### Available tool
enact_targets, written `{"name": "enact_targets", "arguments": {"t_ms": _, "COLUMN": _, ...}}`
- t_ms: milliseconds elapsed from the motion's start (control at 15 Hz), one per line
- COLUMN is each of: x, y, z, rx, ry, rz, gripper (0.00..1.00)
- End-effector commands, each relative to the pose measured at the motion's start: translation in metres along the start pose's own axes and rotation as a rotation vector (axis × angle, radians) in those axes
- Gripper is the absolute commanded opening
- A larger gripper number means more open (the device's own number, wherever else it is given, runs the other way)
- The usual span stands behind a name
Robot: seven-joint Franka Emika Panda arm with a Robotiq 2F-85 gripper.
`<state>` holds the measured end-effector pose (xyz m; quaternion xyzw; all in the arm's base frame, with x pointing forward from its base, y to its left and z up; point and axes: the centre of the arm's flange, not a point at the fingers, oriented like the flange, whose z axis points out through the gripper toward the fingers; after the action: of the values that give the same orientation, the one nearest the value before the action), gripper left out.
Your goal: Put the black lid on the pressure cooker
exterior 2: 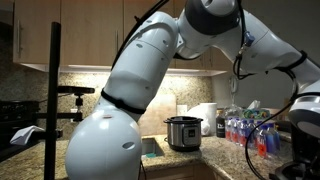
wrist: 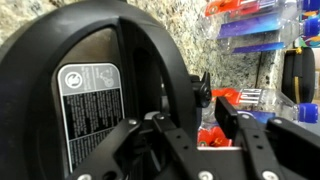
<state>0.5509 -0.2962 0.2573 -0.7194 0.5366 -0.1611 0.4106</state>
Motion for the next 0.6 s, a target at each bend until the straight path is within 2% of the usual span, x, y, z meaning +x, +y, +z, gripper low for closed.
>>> {"name": "enact_targets", "arguments": {"t_ms": 0, "x": 0.014, "y": 0.012, "z": 0.003, "rx": 0.011, "ry": -0.075, "rz": 0.000, "gripper": 0.21}}
{"name": "enact_targets", "arguments": {"t_ms": 133, "x": 0.014, "y": 0.020, "z": 0.008, "rx": 0.032, "ry": -0.120, "rz": 0.006, "gripper": 0.08}}
{"name": "enact_targets", "arguments": {"t_ms": 400, "x": 0.006, "y": 0.022, "z": -0.002, "rx": 0.089, "ry": -0.147, "rz": -0.007, "gripper": 0.03}}
{"name": "enact_targets", "arguments": {"t_ms": 533, "x": -0.001, "y": 0.020, "z": -0.010, "rx": 0.106, "ry": -0.133, "rz": -0.027, "gripper": 0.06}}
